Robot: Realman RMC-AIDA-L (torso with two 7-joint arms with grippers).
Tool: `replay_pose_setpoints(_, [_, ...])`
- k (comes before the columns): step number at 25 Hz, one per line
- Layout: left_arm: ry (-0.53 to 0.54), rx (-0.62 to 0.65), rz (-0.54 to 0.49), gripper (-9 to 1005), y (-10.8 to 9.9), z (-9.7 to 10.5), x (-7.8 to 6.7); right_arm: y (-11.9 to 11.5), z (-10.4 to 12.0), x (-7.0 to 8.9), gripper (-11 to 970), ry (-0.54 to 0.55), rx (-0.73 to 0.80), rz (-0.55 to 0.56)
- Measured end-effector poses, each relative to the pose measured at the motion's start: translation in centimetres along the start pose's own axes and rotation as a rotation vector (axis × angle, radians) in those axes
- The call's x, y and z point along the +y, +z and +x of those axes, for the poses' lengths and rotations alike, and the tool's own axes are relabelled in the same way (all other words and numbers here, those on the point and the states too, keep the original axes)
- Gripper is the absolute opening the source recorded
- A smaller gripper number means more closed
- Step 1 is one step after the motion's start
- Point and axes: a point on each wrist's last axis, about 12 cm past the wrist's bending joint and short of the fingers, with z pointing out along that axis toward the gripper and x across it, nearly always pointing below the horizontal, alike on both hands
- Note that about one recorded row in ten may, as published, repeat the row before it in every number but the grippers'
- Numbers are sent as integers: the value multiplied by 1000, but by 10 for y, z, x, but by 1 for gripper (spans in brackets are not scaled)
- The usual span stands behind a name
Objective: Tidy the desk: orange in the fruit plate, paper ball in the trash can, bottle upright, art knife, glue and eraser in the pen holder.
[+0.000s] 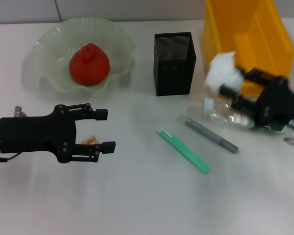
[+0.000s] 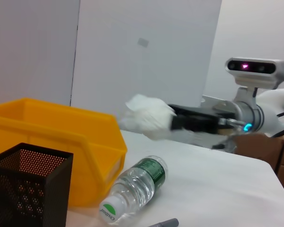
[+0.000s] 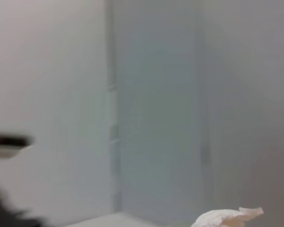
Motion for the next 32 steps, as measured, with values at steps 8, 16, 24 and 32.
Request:
replay_pose_setpoints(8, [-2, -8, 11, 813, 1, 0, -2, -2, 1, -24, 546, -5, -31, 238])
replay_pose_setpoints(16, [1, -25, 8, 813, 0, 0, -3, 17, 1, -48, 548, 3, 31, 355])
replay_pose_setpoints(24, [2, -31, 1, 813, -1, 0, -3, 19, -1, -53, 576, 1, 33, 382])
replay_pose_setpoints(32, [7, -38, -3, 812, -1, -2, -2, 14, -4, -53, 823, 19, -8, 392])
